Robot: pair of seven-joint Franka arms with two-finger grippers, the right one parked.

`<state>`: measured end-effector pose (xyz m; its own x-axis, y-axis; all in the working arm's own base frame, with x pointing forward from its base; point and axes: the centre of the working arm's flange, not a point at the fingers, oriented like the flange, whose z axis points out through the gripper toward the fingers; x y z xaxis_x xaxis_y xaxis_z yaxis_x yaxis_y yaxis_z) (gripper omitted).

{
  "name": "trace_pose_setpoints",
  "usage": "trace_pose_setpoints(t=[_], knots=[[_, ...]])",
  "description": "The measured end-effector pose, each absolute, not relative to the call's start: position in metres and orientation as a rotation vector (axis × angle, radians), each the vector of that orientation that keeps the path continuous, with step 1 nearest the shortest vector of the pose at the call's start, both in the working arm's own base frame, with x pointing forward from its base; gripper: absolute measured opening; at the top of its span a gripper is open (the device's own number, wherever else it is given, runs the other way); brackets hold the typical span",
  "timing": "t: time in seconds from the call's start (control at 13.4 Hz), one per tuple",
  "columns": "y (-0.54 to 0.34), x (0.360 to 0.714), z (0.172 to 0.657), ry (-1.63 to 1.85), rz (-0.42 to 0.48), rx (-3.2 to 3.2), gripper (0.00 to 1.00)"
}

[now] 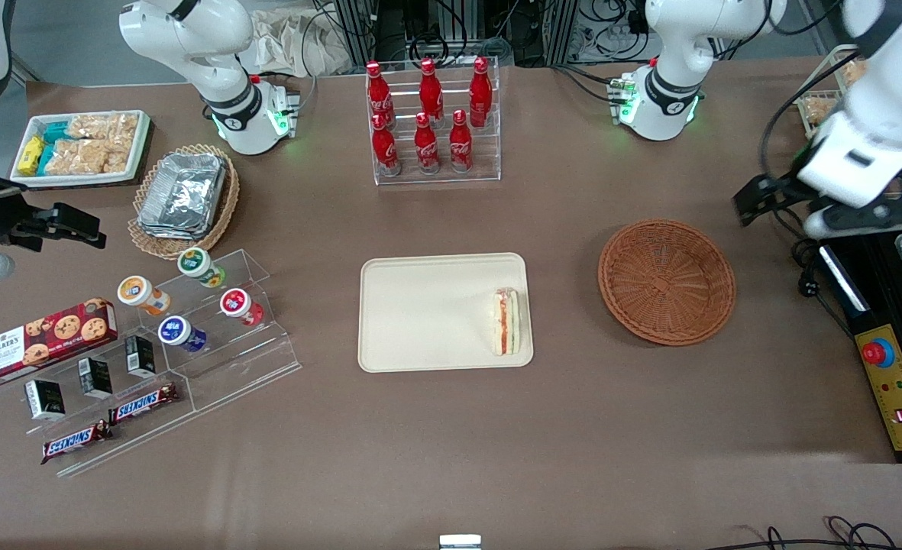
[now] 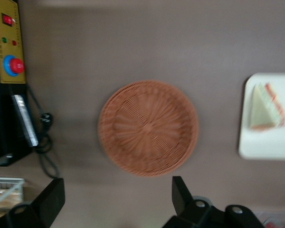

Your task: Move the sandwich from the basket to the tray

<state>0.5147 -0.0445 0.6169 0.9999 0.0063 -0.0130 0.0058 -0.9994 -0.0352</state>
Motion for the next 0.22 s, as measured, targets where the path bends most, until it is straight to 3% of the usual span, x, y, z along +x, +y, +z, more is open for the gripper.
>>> trace_pose_setpoints(t=[0.22], knots=[[-0.003, 0.515, 0.625, 0.057, 0.012, -3.117, 1.0]])
